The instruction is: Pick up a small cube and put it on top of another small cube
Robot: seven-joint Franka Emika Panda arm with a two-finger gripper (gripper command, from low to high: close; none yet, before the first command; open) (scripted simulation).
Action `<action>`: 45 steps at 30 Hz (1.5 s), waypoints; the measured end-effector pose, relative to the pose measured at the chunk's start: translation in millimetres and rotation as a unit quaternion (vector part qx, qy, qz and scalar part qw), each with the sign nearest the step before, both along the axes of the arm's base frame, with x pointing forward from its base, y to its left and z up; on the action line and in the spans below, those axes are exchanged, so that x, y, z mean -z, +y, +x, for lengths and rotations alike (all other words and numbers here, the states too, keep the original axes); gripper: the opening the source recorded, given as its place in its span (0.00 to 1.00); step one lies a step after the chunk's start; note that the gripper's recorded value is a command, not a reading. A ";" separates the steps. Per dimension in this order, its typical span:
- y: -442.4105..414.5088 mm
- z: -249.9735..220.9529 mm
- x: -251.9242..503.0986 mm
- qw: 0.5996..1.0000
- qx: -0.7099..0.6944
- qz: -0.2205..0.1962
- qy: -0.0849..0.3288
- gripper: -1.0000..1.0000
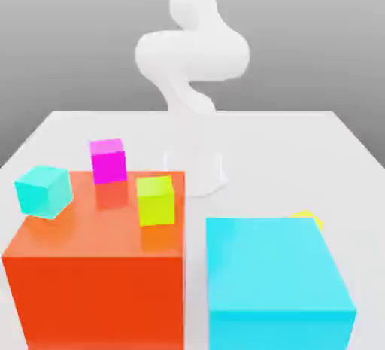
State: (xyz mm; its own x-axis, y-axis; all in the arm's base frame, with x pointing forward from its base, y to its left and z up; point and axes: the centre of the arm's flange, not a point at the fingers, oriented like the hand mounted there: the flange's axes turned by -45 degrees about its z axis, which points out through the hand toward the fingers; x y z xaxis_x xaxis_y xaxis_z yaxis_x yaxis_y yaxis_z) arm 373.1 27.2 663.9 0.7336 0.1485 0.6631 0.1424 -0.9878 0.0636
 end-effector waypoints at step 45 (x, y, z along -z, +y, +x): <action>212.9 -147.9 506.2 0.554 -0.752 -0.301 0.191 0.00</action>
